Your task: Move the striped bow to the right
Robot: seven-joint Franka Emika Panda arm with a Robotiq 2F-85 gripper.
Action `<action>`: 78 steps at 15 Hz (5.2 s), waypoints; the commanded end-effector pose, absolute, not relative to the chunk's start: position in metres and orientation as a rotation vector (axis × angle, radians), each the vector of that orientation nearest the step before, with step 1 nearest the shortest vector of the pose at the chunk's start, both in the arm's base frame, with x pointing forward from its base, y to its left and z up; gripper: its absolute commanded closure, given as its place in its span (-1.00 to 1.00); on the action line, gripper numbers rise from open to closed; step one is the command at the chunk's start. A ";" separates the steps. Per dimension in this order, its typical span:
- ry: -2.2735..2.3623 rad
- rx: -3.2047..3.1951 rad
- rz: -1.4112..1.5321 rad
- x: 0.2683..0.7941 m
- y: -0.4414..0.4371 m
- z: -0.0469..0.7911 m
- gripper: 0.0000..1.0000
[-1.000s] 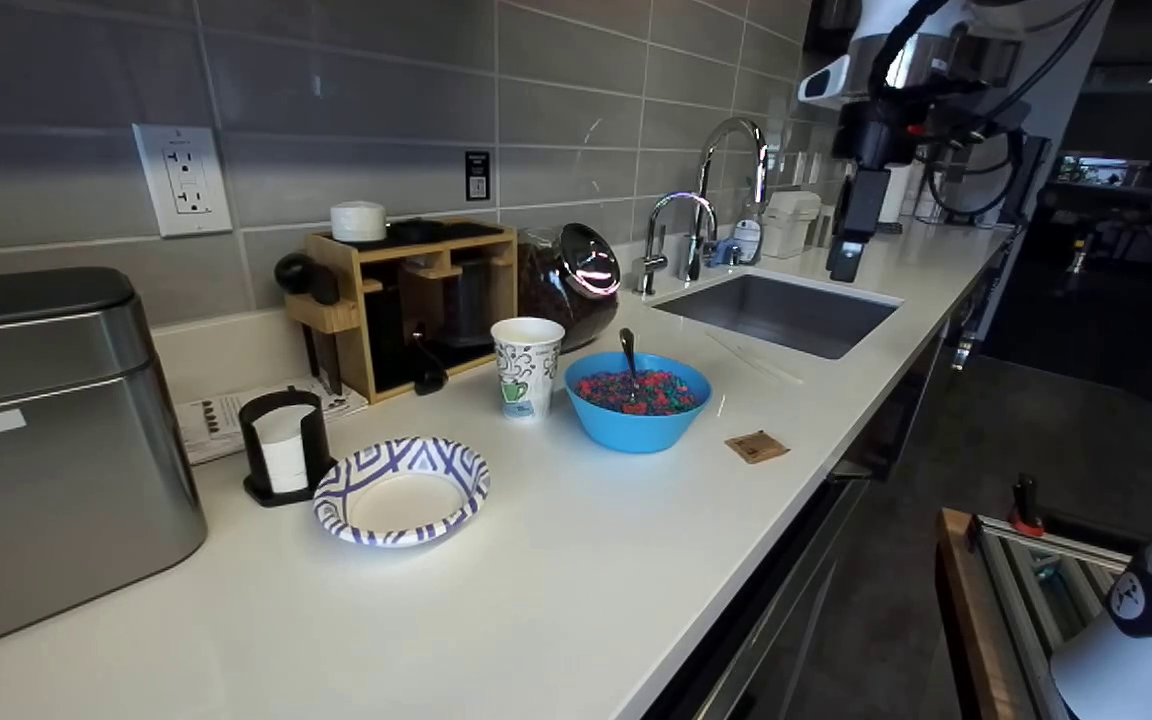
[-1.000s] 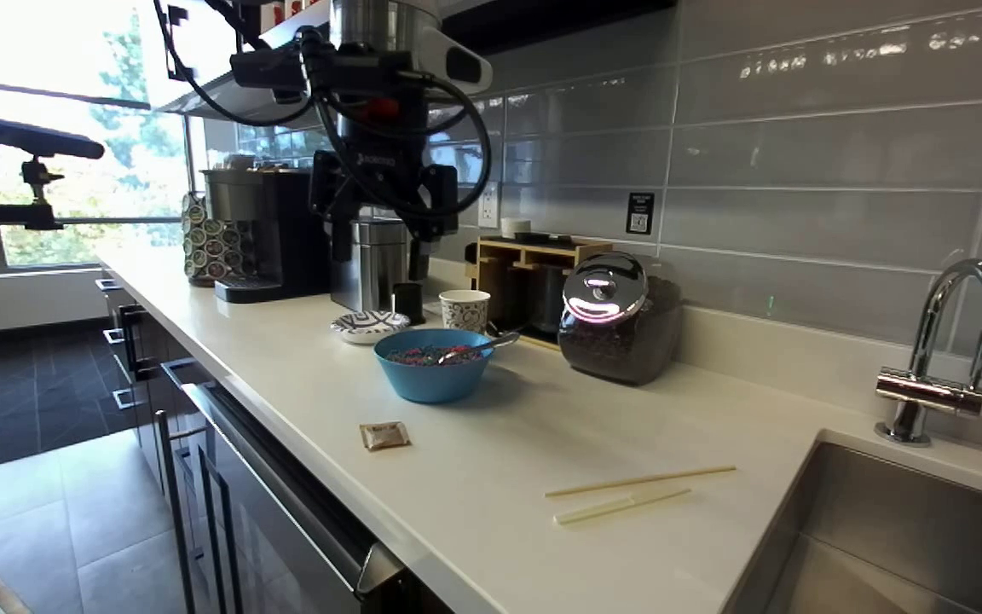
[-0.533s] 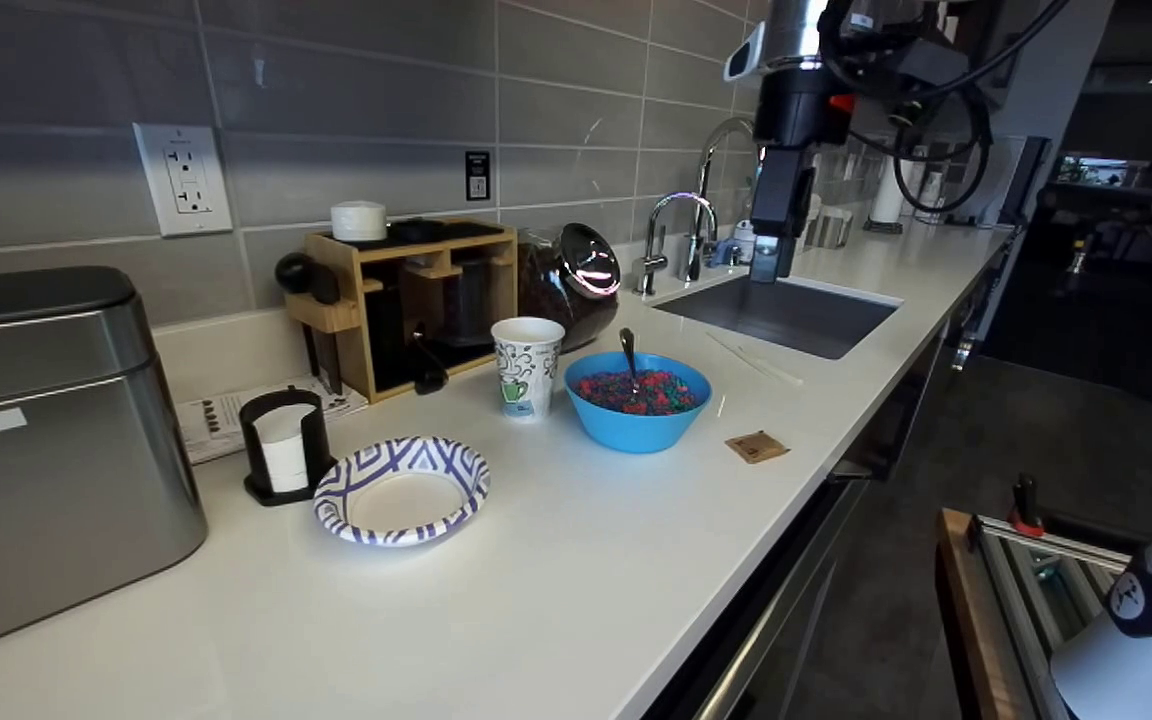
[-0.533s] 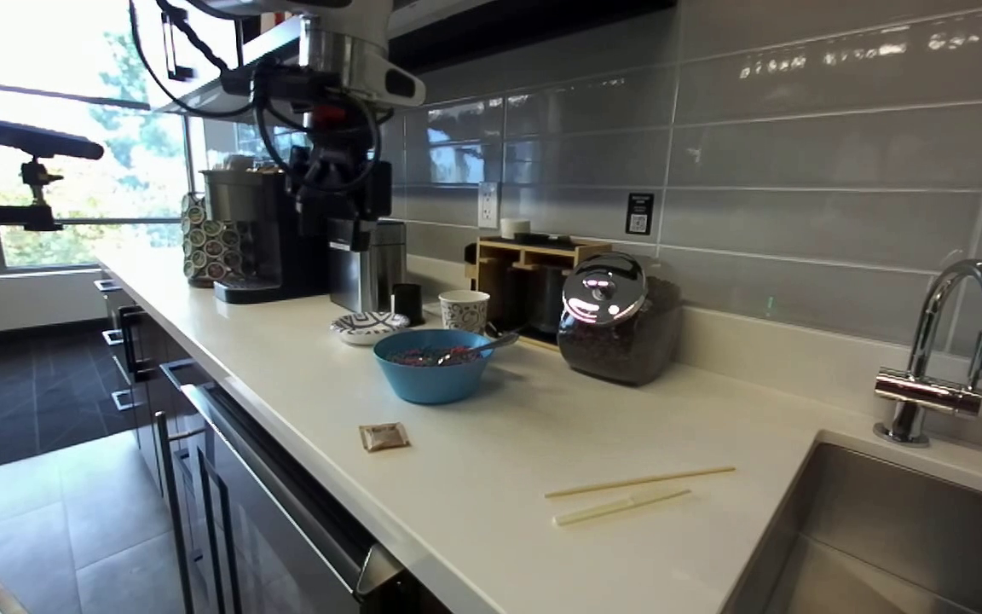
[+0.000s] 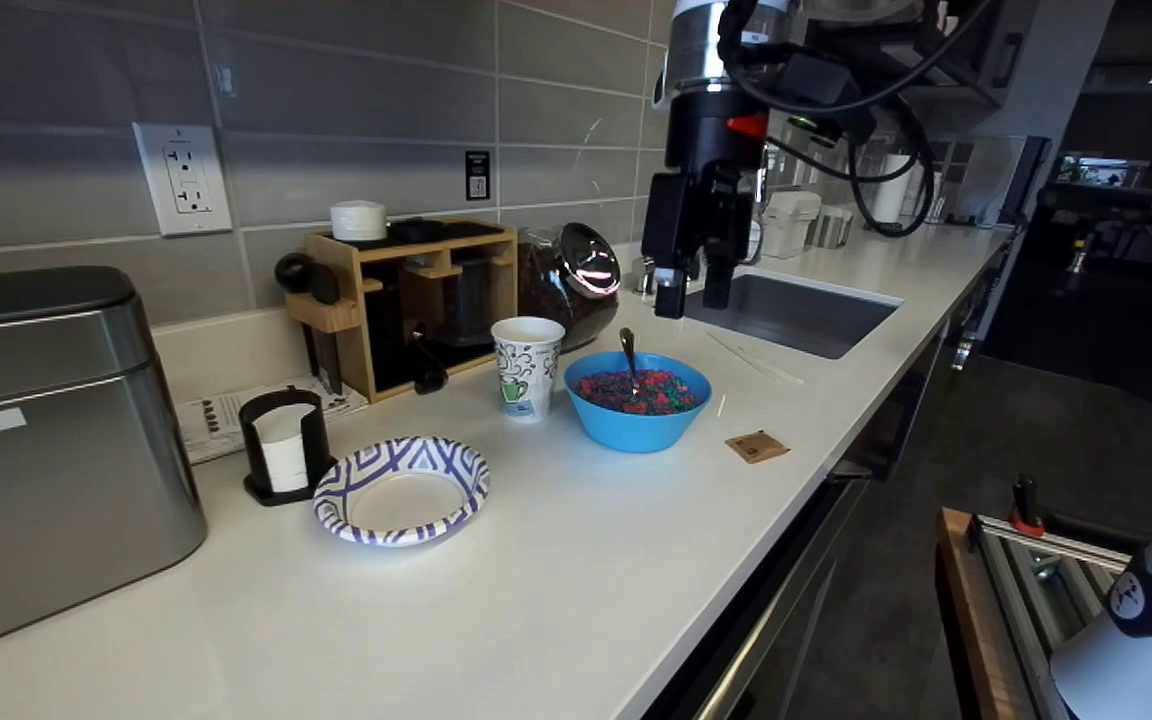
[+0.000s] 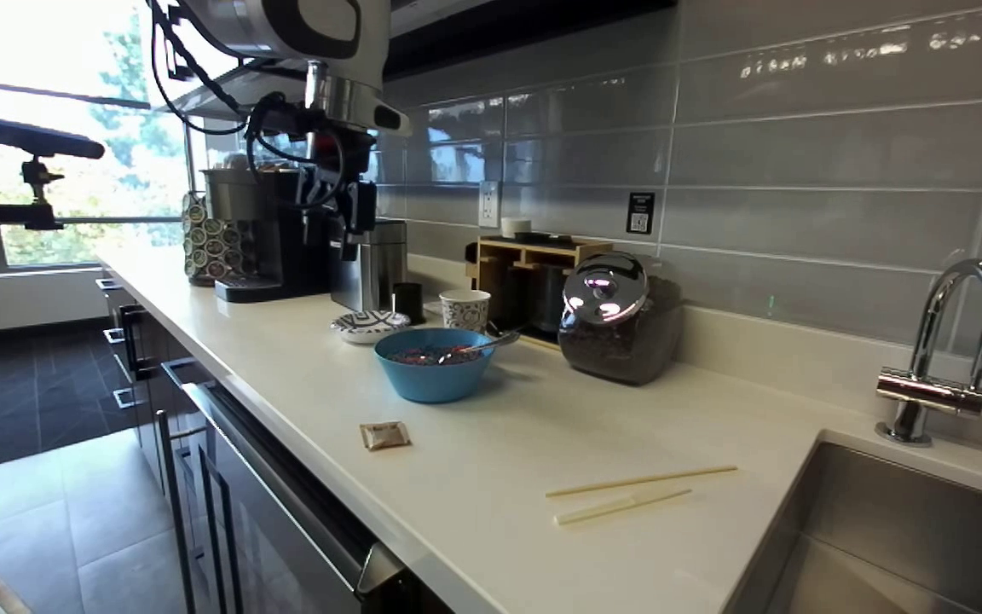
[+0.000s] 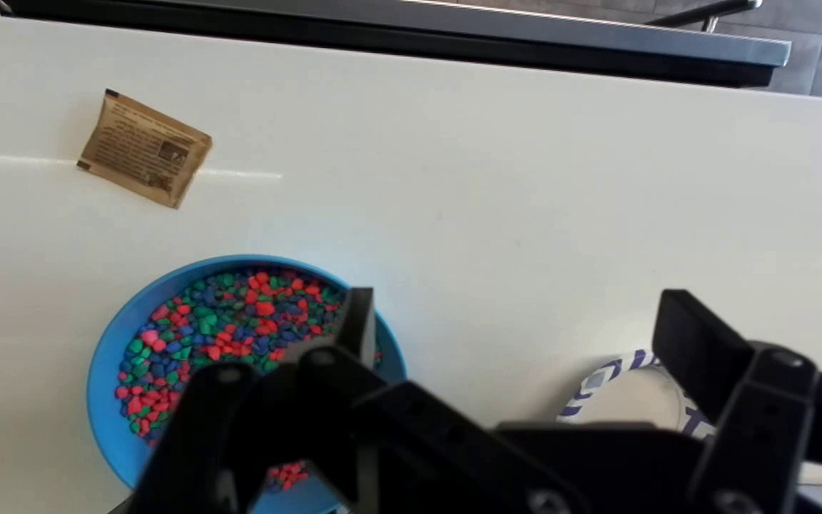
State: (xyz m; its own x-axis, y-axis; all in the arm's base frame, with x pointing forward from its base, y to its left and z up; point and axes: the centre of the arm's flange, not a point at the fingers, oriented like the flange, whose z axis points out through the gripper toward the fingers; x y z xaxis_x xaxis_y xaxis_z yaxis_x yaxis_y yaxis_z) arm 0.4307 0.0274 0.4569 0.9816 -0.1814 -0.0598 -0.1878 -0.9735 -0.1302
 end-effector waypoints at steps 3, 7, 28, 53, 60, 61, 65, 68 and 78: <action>0.285 -2.989 0.074 0.434 0.027 0.457 -1.00; 0.529 -2.849 -0.005 0.475 0.041 0.442 -1.00; 0.948 -2.690 0.024 0.586 0.100 0.294 -1.00; 0.906 -2.674 -0.089 0.596 0.115 0.275 0.67; 0.860 -2.664 -0.109 0.593 0.119 0.293 0.99; 0.846 -2.663 -0.098 0.590 0.119 0.299 0.99; 0.767 -2.680 -0.047 0.570 0.120 0.324 0.99; 0.767 -2.696 -0.010 0.539 0.108 0.353 0.99; 1.163 -2.410 -0.105 0.417 0.026 0.413 0.99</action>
State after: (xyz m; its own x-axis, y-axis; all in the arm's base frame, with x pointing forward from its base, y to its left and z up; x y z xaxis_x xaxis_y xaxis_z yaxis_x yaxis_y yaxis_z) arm 0.4741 0.0498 0.4035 0.7340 -0.6712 -0.1035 -0.6491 -0.6486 -0.3974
